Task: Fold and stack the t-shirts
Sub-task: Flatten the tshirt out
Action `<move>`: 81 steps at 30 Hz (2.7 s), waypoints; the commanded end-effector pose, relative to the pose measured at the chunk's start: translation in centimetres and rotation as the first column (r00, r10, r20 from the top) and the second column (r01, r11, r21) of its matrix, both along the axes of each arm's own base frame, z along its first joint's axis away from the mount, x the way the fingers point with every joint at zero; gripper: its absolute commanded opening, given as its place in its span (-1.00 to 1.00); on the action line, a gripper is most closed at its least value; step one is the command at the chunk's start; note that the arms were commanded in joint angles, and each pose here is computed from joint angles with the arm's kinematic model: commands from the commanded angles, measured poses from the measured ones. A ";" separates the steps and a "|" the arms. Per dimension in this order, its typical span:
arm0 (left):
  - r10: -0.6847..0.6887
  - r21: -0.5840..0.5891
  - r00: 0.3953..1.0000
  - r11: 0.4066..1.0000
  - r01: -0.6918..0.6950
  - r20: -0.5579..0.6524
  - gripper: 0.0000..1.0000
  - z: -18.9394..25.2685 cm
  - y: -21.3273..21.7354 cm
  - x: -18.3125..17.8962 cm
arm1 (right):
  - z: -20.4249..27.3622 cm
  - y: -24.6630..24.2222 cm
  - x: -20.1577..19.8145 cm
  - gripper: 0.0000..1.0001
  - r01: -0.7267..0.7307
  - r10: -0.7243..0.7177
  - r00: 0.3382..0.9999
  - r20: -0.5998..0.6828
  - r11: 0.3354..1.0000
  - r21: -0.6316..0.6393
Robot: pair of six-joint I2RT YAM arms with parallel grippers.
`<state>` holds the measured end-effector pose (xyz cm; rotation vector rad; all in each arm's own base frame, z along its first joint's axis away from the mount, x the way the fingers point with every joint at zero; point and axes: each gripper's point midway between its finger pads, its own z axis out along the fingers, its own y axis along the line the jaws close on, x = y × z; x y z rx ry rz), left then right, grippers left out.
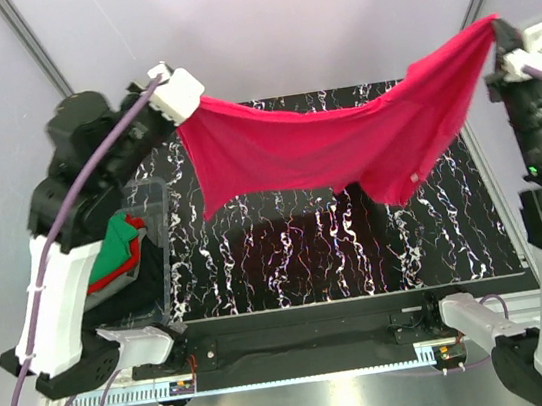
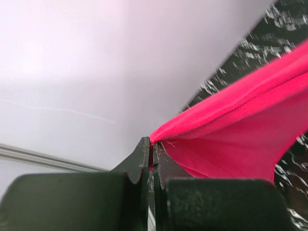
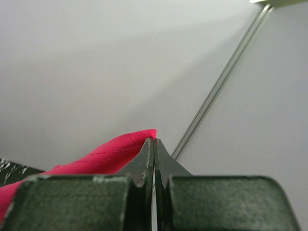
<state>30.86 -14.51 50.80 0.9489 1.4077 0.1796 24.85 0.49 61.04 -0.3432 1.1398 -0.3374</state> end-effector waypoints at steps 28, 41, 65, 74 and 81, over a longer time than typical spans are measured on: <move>0.097 0.229 0.954 0.973 -0.031 -0.283 -1.00 -18.9 1.4 9.4 | -17.3 0.5 19.0 -1.00 0.033 -0.115 0.956 -0.269 0.955 -0.295; 0.151 0.226 0.915 0.972 -0.068 -0.373 -1.00 -25.3 -0.7 22.8 | -22.5 -0.5 36.9 -1.00 0.115 -0.206 0.935 -0.290 0.946 -0.303; 0.001 -0.084 0.998 0.996 0.004 0.056 -1.00 -0.4 0.7 1.5 | -0.7 -0.5 3.8 -1.00 0.027 -0.027 0.999 -0.026 1.000 0.004; 0.033 -0.094 0.983 0.995 -0.017 0.180 -1.00 4.6 2.6 -1.0 | 7.5 -2.2 -0.1 -1.00 0.144 -0.129 0.973 0.191 0.987 -0.066; 0.103 0.011 0.992 0.994 -0.104 0.076 -1.00 -0.4 2.1 4.2 | 5.5 -1.8 7.4 -1.00 0.175 -0.149 0.973 0.174 0.974 -0.145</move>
